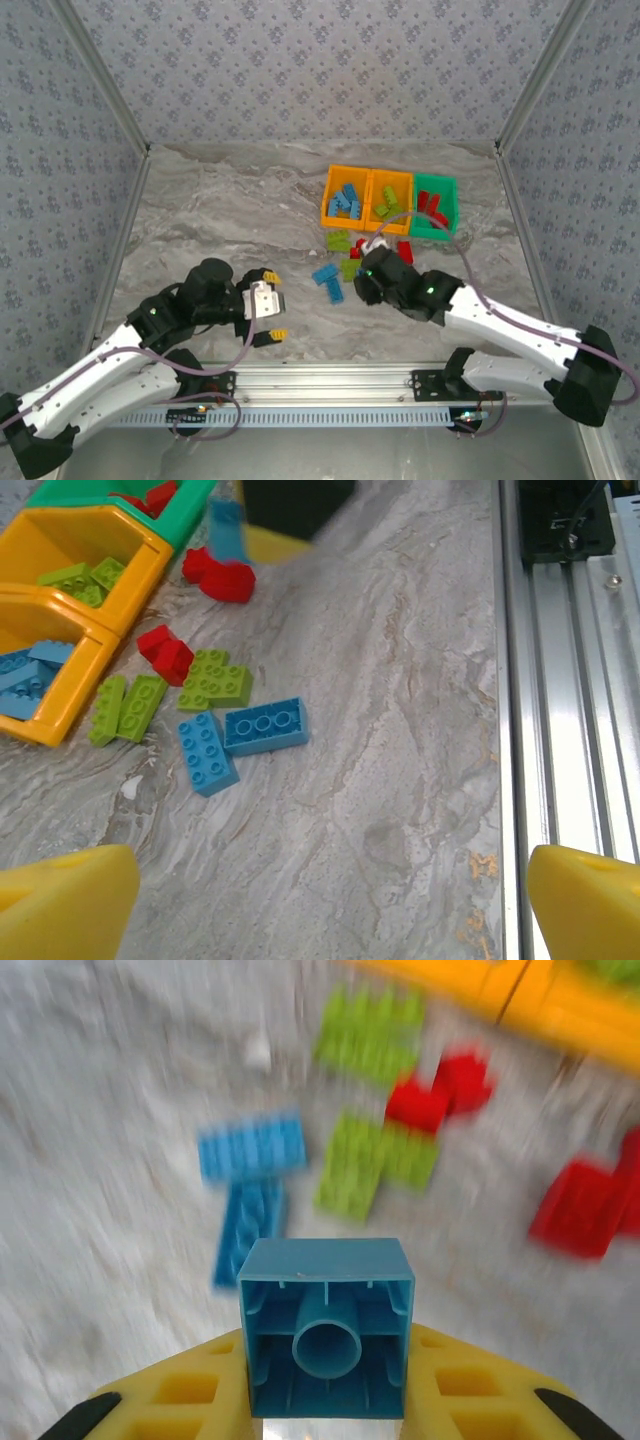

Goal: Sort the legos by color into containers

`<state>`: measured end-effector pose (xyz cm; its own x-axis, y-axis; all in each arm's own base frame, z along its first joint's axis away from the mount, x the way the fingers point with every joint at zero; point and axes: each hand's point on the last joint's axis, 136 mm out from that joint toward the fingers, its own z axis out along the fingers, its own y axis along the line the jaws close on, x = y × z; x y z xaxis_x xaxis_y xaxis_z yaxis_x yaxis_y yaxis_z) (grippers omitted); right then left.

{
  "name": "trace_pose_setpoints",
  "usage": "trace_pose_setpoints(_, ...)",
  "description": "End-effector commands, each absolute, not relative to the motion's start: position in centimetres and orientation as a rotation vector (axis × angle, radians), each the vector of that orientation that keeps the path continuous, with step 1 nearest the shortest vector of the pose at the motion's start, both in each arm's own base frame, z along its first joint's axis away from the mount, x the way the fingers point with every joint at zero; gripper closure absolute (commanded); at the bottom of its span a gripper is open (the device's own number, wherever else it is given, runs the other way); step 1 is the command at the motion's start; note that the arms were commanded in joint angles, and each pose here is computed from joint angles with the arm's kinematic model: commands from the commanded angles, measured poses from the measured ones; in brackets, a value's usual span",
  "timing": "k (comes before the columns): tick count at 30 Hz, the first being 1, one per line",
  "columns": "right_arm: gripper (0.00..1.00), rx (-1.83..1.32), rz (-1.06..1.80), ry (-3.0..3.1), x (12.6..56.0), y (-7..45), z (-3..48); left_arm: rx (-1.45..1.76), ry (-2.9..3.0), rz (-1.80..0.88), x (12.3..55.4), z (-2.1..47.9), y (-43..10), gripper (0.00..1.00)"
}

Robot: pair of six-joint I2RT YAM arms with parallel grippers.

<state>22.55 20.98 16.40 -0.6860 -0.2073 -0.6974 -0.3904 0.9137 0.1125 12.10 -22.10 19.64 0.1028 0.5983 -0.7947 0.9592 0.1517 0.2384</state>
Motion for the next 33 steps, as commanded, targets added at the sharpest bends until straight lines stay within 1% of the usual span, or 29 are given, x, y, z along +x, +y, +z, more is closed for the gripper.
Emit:
trace_pose_setpoints(1, 0.76, -0.294, 0.296, 2.148, 27.8, 20.9, 21.0, 1.486, 1.522, -0.552, 12.6, 21.3, -22.4, 0.01)
trace_pose_setpoints(3, 0.76, -0.257, 0.295, 2.130, 30.8, 21.2, 21.8, 1.461, 1.523, -0.535, 13.0, 21.4, -22.3, 0.01)
trace_pose_setpoints(5, 0.76, -0.248, 0.263, 2.150, 34.0, 21.6, 21.4, 1.440, 1.528, -0.521, 13.2, 21.5, -22.2, 0.01)
trace_pose_setpoints(10, 0.75, -0.239, 0.076, 2.229, 42.8, 21.3, 19.0, 1.417, 1.549, -0.492, 13.7, 21.3, -21.9, 0.01)
trace_pose_setpoints(14, 0.73, -0.239, -0.028, 2.261, 47.4, 20.5, 16.4, 1.403, 1.545, -0.489, 13.6, 21.4, -21.7, 0.01)
trace_pose_setpoints(18, 0.64, -0.222, -0.068, 2.306, 50.1, 19.7, 15.0, 1.396, 1.539, -0.485, 13.7, 21.5, -21.6, 0.01)
trace_pose_setpoints(20, 0.57, -0.223, -0.084, 2.332, 50.6, 19.3, 14.7, 1.397, 1.542, -0.485, 13.7, 21.4, -21.7, 0.01)
trace_pose_setpoints(23, 0.50, -0.243, -0.092, 2.329, 50.6, 19.3, 15.8, 1.398, 1.547, -0.488, 13.8, 21.2, -21.7, 0.01)
trace_pose_setpoints(27, 0.48, -0.228, -0.051, 2.313, 49.1, 19.3, 17.7, 1.394, 1.553, -0.486, 13.9, 21.2, -21.8, 0.01)
trace_pose_setpoints(30, 0.47, -0.206, 0.035, 2.305, 46.5, 19.6, 19.7, 1.389, 1.561, -0.486, 14.0, 21.1, -21.8, 0.01)
trace_pose_setpoints(33, 0.45, -0.242, 0.145, 2.291, 41.9, 20.7, 21.4, 1.390, 1.565, -0.486, 13.9, 21.0, -21.7, 0.01)
